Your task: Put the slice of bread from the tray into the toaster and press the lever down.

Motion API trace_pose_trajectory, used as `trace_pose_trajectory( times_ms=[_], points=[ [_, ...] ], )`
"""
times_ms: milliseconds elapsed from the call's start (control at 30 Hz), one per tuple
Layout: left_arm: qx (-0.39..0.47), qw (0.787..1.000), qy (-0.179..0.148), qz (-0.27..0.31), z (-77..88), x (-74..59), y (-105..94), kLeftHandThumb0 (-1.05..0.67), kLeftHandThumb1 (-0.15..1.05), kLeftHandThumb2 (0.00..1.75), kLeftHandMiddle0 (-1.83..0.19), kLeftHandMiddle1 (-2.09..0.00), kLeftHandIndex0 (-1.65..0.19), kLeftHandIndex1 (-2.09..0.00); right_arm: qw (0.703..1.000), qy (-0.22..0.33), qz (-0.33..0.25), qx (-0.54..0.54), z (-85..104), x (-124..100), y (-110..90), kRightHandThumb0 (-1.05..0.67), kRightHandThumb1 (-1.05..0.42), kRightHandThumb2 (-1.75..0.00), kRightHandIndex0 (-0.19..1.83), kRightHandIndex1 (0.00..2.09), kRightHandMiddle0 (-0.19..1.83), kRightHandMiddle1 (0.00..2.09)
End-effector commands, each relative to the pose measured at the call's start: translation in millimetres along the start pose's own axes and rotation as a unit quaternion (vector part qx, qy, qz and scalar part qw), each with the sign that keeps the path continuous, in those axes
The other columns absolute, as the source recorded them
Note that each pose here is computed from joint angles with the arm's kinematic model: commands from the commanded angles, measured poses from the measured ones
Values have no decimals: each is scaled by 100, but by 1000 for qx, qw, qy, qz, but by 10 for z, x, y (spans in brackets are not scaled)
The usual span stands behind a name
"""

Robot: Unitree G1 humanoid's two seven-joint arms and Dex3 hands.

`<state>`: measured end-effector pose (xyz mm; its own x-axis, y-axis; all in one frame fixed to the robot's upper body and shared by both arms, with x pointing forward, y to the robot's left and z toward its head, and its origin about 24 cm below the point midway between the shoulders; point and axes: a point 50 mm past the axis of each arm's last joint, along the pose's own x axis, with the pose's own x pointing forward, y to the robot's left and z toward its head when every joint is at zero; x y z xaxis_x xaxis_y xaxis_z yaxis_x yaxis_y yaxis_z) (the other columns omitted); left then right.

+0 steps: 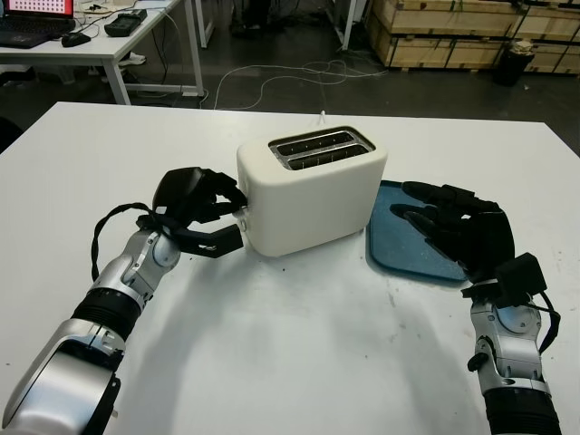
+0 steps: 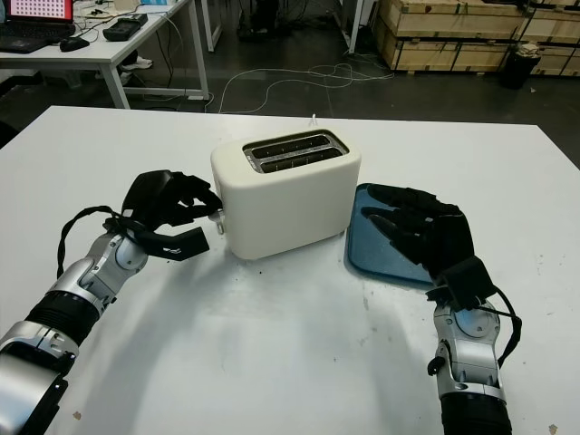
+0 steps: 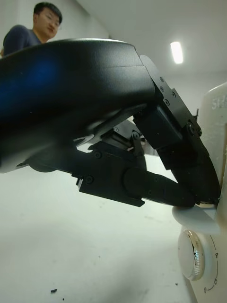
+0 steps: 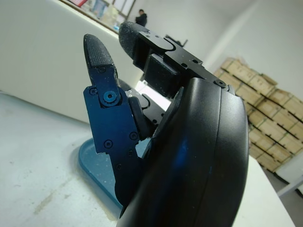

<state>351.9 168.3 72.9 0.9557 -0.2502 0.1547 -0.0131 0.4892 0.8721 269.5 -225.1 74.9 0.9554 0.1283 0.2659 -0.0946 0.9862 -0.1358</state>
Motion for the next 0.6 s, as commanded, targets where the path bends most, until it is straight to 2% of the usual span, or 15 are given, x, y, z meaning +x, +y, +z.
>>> trace_pose_trajectory(
  times_ms=[0, 67, 100, 200, 333, 400, 500, 567],
  points=[
    [-25, 953, 6, -302, 677, -517, -1606, -21, 92, 4, -71, -107, -99, -26, 1000, 7, -2, -25, 37, -4, -80, -44, -86, 0, 111, 1, 102, 0],
    [-17, 957, 0, -291, 674, -505, -1589, -23, 92, 3, -70, -128, -100, -31, 1000, 10, -3, -26, 31, -8, -77, -45, -86, 0, 111, 1, 101, 0],
    [-9, 957, -5, -290, 672, -482, -1565, -24, 92, 3, -68, -128, -96, -31, 1000, 11, -3, -25, 29, -9, -75, -45, -86, 0, 111, 1, 102, 0],
    [-12, 957, -11, -291, 647, -359, -1406, -25, 92, 11, -64, -100, -89, -22, 1000, 11, -2, -18, 26, -9, -72, -44, -86, 0, 110, 1, 102, 0],
    [-42, 973, -59, -219, 615, -277, -1042, -21, 92, 11, -79, -94, -100, -20, 1000, 7, -1, -11, 23, -3, -63, -44, -86, 0, 110, 1, 102, 0],
    [-63, 979, -65, -185, 612, -270, -863, -29, 92, 16, -76, -108, -102, -22, 1000, 6, 0, -7, 16, 1, -54, -44, -85, 0, 111, 1, 102, 0],
    [-87, 983, -86, -140, 629, -300, -593, -27, 92, 17, -72, -130, -102, -27, 1000, 6, 2, -1, 7, 6, -40, -43, -86, 0, 110, 0, 102, 0],
    [-107, 982, -92, -122, 635, -332, -432, -27, 92, 19, -70, -134, -100, -28, 1000, 7, 1, 1, 0, 9, -29, -44, -86, 0, 110, 0, 102, 0]
  ],
)
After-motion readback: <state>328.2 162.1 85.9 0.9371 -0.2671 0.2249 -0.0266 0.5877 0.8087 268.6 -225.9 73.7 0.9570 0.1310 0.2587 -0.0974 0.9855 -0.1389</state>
